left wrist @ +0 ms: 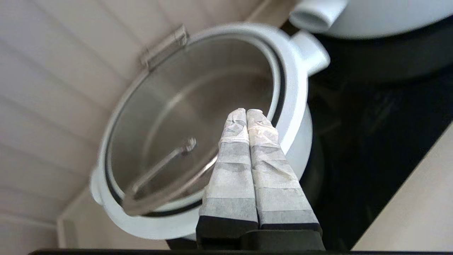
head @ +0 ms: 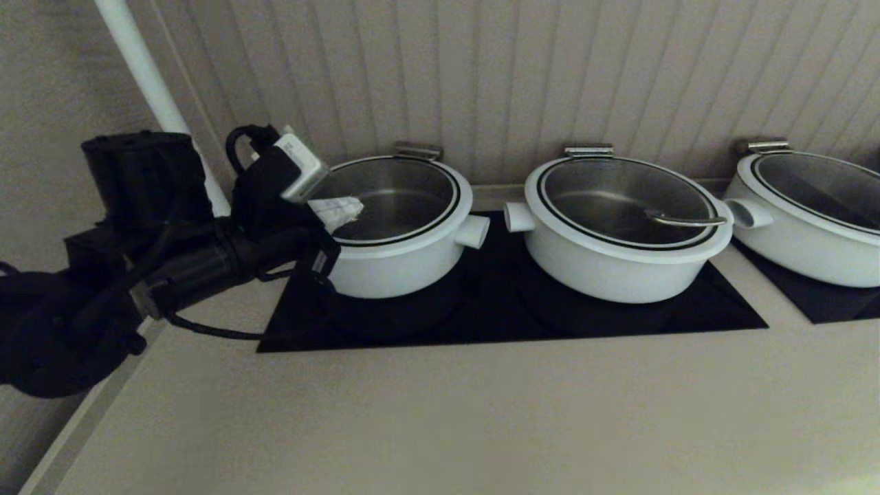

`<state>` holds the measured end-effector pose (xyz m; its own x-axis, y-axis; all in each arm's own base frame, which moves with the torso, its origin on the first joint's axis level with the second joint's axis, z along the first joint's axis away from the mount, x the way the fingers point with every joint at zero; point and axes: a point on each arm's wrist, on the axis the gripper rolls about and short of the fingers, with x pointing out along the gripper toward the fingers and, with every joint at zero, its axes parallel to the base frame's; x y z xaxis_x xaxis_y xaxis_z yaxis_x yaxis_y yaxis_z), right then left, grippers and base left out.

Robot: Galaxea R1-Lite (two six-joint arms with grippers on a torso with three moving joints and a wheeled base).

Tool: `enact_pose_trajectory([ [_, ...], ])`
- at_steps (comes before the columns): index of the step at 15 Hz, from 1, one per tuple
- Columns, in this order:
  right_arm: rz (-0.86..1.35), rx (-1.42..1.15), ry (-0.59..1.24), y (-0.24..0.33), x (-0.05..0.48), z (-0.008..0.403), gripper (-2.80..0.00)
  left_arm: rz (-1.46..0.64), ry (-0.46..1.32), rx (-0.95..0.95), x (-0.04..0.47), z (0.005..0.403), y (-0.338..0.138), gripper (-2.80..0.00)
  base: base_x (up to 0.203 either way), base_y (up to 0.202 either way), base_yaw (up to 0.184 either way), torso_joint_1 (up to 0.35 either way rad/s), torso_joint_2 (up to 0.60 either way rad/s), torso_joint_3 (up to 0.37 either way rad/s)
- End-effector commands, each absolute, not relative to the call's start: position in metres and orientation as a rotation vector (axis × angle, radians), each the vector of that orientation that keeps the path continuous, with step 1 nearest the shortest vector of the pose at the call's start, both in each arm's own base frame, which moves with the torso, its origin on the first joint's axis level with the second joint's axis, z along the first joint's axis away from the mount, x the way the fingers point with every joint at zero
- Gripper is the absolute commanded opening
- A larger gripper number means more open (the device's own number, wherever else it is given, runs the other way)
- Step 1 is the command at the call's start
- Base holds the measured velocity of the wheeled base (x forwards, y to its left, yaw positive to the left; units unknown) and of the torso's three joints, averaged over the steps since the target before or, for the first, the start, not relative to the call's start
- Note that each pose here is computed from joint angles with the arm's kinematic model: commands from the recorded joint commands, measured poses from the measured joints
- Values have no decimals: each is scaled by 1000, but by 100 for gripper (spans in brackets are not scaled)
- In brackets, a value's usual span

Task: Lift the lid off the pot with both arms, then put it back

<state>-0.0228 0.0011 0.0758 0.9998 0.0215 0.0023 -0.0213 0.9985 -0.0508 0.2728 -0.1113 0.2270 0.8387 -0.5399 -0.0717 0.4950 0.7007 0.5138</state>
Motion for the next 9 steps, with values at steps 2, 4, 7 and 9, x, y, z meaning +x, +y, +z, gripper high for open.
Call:
enact_pose_trajectory([
  [2,21,-52,-4,1,-23,76,-280,-582,-168,543,245,248,-108,-280,0,0,0,0,0,0],
  [4,21,-51,-3,1,-23,76,-280,-578,-198,540,230,255,-103,-280,0,0,0,0,0,0],
  [7,22,-51,-4,1,-23,76,-280,-582,-264,538,195,265,-93,-280,0,0,0,0,0,0],
  [9,21,-51,-4,1,-23,76,-280,-581,-303,569,169,265,-85,-280,0,0,0,0,0,0],
])
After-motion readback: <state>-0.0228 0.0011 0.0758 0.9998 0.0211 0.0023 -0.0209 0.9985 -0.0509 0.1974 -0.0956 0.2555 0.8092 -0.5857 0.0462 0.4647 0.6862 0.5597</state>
